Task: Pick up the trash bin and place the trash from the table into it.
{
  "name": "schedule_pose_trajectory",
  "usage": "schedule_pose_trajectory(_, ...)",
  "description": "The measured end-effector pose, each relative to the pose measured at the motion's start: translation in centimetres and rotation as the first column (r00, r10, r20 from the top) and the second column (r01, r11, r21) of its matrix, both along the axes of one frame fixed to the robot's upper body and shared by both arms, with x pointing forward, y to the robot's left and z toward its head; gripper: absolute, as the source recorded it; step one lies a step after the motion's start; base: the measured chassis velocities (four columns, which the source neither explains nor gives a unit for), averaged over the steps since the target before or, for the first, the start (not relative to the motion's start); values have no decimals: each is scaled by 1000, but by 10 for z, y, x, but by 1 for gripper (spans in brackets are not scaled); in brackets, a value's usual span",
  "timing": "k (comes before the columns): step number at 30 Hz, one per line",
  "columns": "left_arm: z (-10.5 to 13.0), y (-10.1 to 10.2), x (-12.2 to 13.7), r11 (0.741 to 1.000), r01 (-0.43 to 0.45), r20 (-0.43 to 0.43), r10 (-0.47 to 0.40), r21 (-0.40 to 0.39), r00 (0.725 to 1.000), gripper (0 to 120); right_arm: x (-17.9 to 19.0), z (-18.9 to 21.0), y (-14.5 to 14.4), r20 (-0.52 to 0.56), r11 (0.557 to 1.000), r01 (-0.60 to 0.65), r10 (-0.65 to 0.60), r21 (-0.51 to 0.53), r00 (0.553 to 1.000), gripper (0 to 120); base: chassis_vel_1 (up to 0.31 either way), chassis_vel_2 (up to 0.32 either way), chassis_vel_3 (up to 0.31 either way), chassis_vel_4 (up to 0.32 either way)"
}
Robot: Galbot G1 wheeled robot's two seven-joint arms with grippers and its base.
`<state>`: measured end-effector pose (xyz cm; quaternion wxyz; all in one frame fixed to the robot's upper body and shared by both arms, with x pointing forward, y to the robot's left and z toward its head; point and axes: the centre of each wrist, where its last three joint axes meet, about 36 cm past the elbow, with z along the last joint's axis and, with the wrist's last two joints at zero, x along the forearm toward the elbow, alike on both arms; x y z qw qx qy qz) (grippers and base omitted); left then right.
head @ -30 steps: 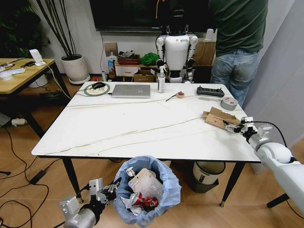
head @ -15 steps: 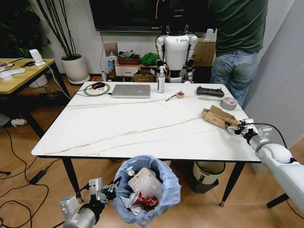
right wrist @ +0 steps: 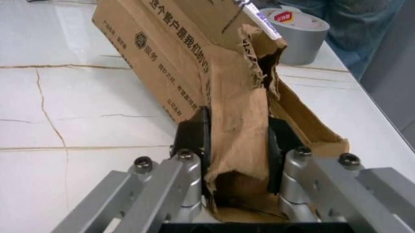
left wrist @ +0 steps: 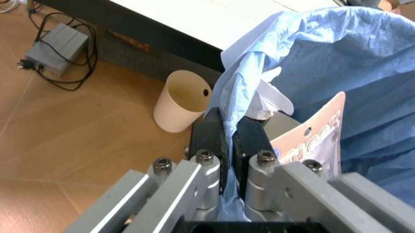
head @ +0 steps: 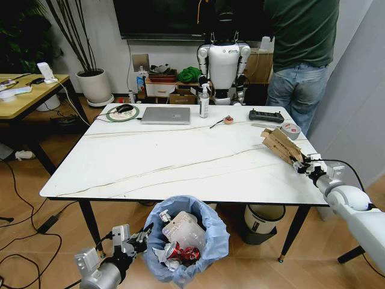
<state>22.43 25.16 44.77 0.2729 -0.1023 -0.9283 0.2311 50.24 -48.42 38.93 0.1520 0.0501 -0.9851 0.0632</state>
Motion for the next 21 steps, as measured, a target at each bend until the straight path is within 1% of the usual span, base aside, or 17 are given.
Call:
schedule_pose_trajectory(4, 0, 0, 0, 1000, 1, -1, -1, 0, 1000, 0, -5, 5, 3, 17, 999, -33, 33, -5, 999, 10, 0, 0, 0, 0)
schedule_pose_trajectory(5, 0, 0, 0, 1000, 1, -1, -1, 0, 1000, 0, -5, 5, 3, 17, 999, -33, 33, -5, 999, 10, 0, 0, 0, 0)
schedule_pose_trajectory(8, 0, -1, 0, 1000, 4, 1, -4, 0, 1000, 0, -9, 21, 12, 72, 995, -94, 93, 13, 993, 2, 0, 0, 0, 0)
schedule_pose_trajectory(9, 0, -1, 0, 1000, 5, 2, -5, 0, 1000, 0, -9, 24, 13, 83, 994, -104, 102, 17, 991, 1, 0, 0, 0, 0)
schedule_pose_trajectory(10, 1, -1, 1, 1000, 6, 4, -6, 1, 1000, 0, -11, 35, 20, 116, 990, -139, 134, 32, 984, 0, 0, 0, 0, 0)
schedule_pose_trajectory(12, 1, -1, 1, 1000, 7, 5, -7, 1, 1000, 0, -12, 42, 25, 137, 986, -163, 156, 40, 978, 0, 0, 0, 0, 0)
schedule_pose_trajectory(15, 2, -1, 2, 1000, 9, 5, -9, 0, 1000, 0, -18, 63, 46, 225, 959, -274, 254, 65, 941, 0, 0, 0, 0, 0)
schedule_pose_trajectory(16, 2, -1, 2, 1000, 9, 5, -9, -1, 1000, 0, -19, 70, 55, 256, 945, -318, 290, 75, 922, 0, 0, 0, 0, 0)
schedule_pose_trajectory(17, 1, -1, 2, 1000, 9, 1, -9, -4, 1000, 0, -22, 76, 69, 295, 920, -381, 340, 93, 893, 0, 0, 0, 0, 0)
schedule_pose_trajectory(18, 1, -1, 2, 1000, 9, 1, -9, -4, 1000, 0, -22, 76, 69, 295, 920, -381, 340, 93, 893, 0, 0, 0, 0, 0)
schedule_pose_trajectory(20, 0, 0, 3, 1000, 10, -9, -10, -5, 1000, 0, -28, 84, 89, 341, 881, -460, 400, 112, 850, 0, 0, 0, 0, 0)
schedule_pose_trajectory(21, -1, -1, 3, 1000, 12, -21, -12, -10, 1000, 0, -33, 87, 107, 372, 848, -516, 442, 124, 816, 0, 0, 0, 0, 0)
